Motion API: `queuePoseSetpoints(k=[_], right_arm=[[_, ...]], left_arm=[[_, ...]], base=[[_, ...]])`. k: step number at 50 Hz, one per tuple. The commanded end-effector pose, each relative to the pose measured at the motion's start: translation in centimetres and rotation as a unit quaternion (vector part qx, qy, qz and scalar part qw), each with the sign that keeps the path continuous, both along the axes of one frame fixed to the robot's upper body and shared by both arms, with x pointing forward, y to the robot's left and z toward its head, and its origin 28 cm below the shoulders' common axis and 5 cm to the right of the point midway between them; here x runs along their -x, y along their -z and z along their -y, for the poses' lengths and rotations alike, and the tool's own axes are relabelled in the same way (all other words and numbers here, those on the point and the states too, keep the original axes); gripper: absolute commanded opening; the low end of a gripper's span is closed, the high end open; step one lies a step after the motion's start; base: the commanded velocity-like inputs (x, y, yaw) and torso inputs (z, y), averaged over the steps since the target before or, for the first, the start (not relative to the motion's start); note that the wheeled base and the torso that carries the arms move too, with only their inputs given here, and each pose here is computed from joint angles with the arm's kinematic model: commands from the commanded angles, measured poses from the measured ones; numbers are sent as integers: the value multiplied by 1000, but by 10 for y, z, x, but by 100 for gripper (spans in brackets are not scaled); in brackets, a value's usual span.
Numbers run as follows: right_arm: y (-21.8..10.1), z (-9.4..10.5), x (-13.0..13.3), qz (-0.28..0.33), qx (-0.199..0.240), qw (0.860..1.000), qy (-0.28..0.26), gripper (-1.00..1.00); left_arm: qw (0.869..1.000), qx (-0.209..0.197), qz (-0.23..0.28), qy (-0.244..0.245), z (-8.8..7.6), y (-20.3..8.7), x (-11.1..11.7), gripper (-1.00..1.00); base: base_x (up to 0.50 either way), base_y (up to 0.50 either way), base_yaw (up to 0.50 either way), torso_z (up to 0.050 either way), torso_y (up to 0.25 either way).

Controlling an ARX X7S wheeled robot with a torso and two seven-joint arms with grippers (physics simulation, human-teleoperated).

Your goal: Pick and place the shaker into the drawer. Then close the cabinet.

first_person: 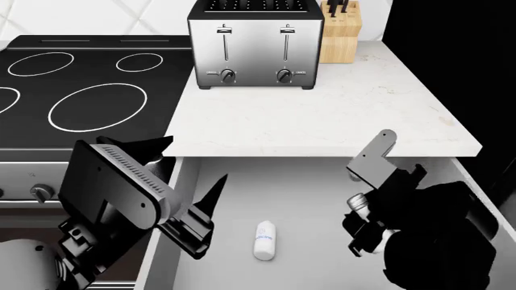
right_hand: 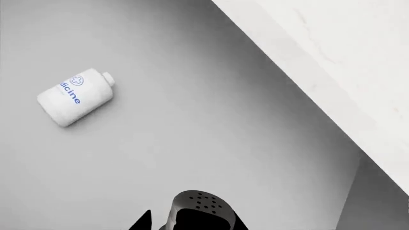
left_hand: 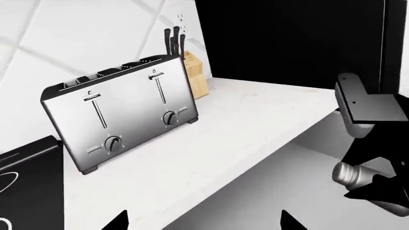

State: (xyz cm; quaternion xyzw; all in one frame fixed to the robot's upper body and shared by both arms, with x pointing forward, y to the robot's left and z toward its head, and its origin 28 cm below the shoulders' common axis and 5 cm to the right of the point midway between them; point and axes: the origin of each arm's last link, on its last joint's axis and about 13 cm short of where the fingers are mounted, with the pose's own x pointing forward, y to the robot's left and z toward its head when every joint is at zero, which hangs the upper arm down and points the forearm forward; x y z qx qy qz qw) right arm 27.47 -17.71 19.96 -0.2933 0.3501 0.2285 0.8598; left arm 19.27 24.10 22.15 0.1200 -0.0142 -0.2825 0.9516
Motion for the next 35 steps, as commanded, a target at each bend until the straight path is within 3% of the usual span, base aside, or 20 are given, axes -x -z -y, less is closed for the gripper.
queuePoseSetpoints(k=[1,20,21,24,28,35], right_arm=[[41,-6,-14,-32,-8,999,0,-100],[60,-8,-10,-54,-29,998,29,-100],[58,-8,-8,-52,-30,998,32,100],[46,-9,0,-37,-42,998,34,100],[9,-8,16,47,-78,995,35,100],[-54,-11,57,212,-115,970,22,100]], left_arm=[[1000,2,-3,-11,-6,0,5,100],[1000,-1,-10,-12,-6,4,6,100],[1000,-1,-10,-11,-6,4,7,100],[1000,0,-9,-9,-5,3,6,100],[1000,6,-7,-4,-1,1,6,100],[1000,19,2,-10,4,-2,5,100]], base=[[0,0,0,0,0],[0,0,0,0,0],[0,0,0,0,0],[0,0,0,0,3],[0,0,0,0,0],[0,0,0,0,0]])
